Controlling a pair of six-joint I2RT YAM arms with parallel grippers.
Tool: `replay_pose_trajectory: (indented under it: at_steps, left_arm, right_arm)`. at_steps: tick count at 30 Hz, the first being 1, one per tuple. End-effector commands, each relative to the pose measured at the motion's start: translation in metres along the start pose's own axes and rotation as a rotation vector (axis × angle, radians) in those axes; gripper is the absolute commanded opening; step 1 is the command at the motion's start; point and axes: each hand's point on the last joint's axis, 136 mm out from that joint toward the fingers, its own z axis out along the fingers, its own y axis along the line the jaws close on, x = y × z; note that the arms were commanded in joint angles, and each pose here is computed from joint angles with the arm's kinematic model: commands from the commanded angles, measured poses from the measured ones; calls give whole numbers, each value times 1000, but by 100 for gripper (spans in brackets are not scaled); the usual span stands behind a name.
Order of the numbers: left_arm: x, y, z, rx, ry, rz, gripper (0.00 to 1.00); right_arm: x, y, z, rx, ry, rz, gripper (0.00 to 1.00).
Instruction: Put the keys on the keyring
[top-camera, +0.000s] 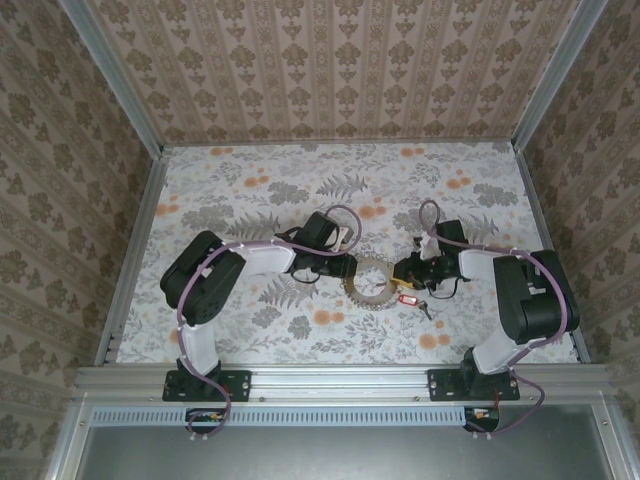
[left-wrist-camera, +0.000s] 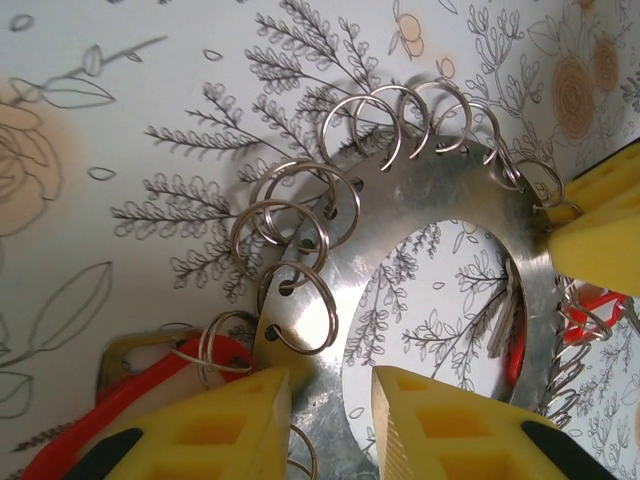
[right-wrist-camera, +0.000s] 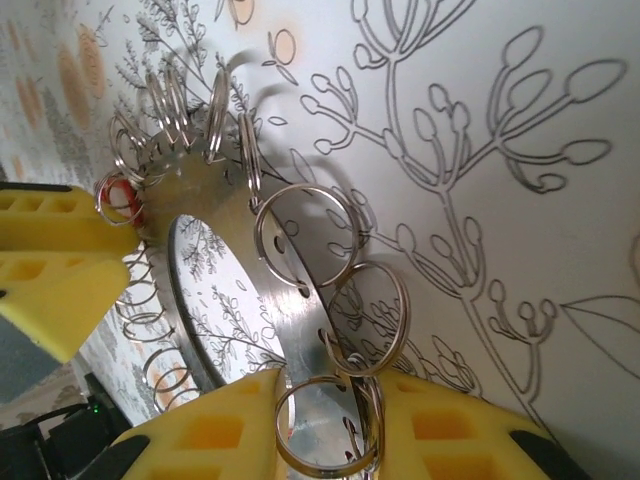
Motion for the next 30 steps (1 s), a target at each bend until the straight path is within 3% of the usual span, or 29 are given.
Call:
replay_pose_trajectory:
  at_steps: [1,18,26,30]
  left_arm:
    - [25,18,4,-53,66,-62,28]
    - [14,22,-8,-26,-2,-97,26]
    - [2,16,-22,-26,-66,-69,27]
    - [-7,14,-35,-38,-116,-52,28]
  right_arm:
    - [-5,28,-4,-135,-22,-61,18]
    - [-13,44,-13,-256,-74,-110,17]
    - [-18,44,-16,-223,-95,-111,1]
    - [-21,47,-22,-209,-122,-121,0]
